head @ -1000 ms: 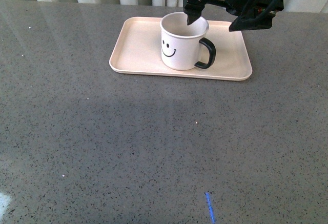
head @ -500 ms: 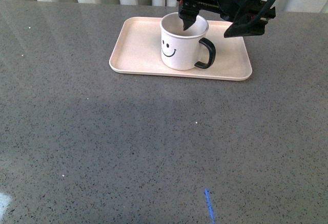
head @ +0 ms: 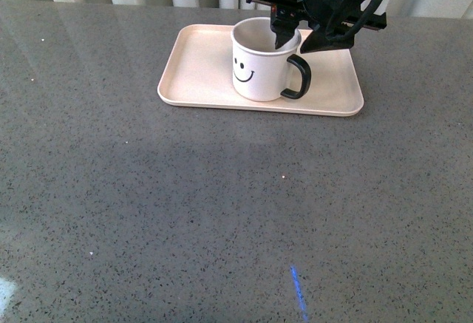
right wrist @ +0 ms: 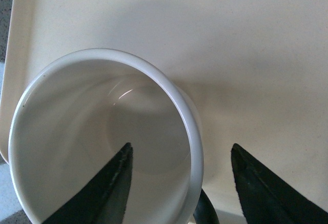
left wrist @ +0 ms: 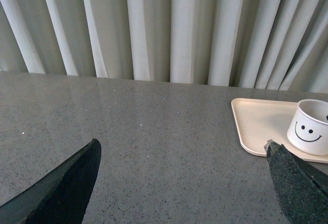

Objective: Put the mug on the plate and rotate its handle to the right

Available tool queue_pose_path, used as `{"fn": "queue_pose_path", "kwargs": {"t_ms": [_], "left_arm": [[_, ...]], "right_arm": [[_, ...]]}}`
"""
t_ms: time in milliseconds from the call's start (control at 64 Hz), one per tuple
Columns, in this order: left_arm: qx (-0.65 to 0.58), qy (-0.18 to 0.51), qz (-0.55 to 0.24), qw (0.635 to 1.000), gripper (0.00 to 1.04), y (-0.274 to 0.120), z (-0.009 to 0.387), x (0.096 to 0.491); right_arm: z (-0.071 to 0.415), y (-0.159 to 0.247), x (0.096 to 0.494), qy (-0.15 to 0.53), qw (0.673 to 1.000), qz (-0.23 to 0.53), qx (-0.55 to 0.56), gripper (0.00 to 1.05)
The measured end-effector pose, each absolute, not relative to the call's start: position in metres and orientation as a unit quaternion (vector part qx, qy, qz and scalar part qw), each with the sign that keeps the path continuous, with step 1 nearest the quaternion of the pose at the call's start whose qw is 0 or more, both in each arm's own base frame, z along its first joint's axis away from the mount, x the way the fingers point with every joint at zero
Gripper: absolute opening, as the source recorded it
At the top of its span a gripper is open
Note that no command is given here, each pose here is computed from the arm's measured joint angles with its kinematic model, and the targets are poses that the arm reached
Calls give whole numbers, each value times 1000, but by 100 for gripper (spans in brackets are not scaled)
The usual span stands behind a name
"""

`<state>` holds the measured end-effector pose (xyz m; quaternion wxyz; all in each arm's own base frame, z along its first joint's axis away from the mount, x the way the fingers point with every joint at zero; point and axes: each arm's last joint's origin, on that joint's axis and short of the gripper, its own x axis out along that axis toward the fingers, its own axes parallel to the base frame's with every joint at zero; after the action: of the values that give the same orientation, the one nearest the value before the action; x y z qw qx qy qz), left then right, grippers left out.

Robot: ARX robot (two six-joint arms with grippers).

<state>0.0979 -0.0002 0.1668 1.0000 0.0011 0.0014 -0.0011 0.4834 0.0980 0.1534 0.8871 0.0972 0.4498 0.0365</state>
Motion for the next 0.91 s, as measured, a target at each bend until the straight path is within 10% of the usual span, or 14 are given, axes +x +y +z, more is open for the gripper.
{"fn": "queue_pose_path", "kwargs": {"t_ms": [188,906], "left_arm": [[1,1,-1,1000,96,0,167,98],[1,1,-1,1000,96,0,167,98]], "right_arm": [[154,99,486,454,884,27,107,1],[187,83,495,436,886,144,-68,2]]}}
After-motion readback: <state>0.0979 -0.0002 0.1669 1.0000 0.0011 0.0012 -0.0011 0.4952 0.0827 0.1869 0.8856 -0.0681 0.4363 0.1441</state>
